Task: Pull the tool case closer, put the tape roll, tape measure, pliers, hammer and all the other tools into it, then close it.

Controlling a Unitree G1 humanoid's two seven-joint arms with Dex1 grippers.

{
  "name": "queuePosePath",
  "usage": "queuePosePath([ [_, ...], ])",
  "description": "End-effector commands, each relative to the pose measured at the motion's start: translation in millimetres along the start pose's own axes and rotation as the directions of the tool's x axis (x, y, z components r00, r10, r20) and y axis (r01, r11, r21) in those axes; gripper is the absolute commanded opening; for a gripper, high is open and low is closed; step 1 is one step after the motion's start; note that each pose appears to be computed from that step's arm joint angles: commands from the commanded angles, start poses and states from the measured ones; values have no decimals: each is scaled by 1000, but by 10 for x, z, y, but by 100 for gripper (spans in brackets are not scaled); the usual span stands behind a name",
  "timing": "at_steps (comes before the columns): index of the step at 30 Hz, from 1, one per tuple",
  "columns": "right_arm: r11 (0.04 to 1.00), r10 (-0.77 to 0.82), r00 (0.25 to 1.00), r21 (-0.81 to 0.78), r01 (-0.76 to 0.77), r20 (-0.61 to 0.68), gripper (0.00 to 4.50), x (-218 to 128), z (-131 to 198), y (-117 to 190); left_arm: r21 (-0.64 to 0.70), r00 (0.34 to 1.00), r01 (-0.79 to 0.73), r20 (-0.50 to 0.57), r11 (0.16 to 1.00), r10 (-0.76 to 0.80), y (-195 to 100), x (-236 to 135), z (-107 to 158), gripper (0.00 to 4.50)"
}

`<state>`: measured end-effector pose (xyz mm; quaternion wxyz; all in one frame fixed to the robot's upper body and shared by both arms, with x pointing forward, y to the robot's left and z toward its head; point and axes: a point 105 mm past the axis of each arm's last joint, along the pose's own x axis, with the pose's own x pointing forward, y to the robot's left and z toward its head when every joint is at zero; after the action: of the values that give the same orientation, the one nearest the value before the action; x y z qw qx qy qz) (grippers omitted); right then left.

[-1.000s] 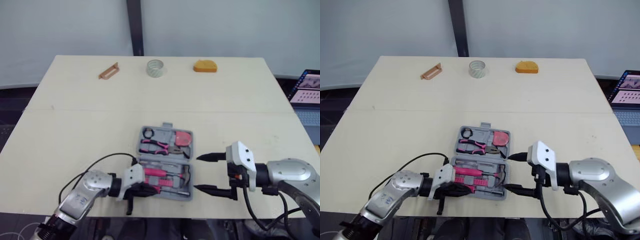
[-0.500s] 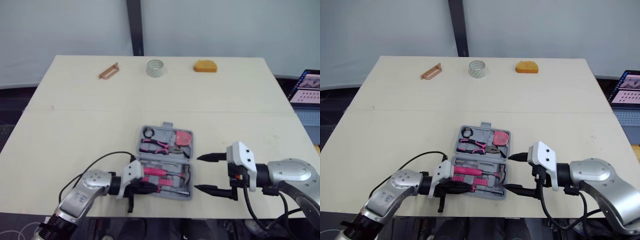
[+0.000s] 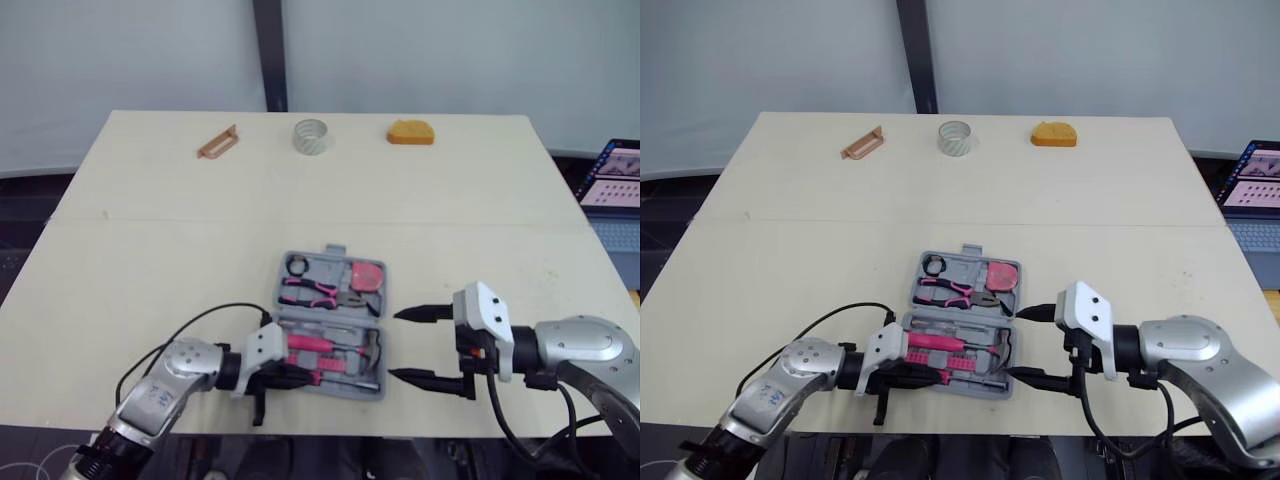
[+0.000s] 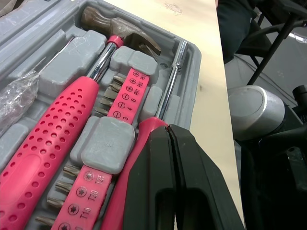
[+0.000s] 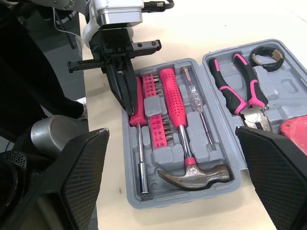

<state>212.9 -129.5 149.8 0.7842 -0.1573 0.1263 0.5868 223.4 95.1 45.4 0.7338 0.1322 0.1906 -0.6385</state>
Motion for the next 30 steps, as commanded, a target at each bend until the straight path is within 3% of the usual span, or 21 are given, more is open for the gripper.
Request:
queuePosePath([
  [1,999,18,1000,-38,-17,13,450,-15,85,48,-7,1000,-6,-25,1000,6,-4,23,-76,7],
  [30,999,15,1000,-36,-15,14,450,-24,95,45,-94,996,-35,-80,995,28,15,49,-217,7],
])
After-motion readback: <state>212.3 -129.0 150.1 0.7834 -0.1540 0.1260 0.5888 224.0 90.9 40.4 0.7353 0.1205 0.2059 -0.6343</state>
